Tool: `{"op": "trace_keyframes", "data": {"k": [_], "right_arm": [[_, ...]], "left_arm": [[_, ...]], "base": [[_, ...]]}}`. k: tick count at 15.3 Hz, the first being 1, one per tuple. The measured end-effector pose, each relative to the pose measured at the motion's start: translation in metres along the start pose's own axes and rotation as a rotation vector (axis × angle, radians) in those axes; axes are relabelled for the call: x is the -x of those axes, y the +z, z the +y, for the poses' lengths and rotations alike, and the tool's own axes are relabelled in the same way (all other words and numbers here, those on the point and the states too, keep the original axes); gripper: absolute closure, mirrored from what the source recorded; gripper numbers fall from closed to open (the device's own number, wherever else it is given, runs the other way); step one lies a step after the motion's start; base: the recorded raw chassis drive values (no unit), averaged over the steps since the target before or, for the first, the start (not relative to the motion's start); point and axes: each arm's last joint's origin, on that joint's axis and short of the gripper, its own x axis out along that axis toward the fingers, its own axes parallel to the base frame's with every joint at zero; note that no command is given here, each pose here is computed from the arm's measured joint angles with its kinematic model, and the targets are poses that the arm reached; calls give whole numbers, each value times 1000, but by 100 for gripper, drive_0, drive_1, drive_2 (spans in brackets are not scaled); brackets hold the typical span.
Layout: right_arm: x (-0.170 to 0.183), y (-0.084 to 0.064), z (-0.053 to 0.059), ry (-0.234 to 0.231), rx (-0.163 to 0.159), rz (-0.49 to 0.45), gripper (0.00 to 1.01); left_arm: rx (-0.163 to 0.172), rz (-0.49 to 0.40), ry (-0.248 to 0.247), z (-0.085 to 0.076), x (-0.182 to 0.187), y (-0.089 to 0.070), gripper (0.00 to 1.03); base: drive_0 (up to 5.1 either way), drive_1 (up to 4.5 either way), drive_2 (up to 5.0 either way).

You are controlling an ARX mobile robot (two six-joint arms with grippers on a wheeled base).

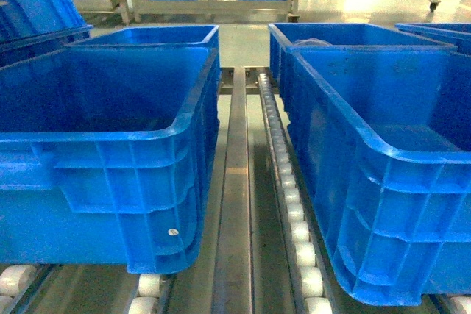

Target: Sort blue parts and orange caps into right shelf containers

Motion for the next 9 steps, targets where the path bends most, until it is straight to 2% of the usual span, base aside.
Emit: {"op": "trace_keyframes", "data": {"k": [9], "right_arm": [[0, 0, 0, 0, 0, 0, 58]], "left_arm": [[0, 0, 0, 0, 0, 0, 62]], "base": [[0, 0, 0]]}}
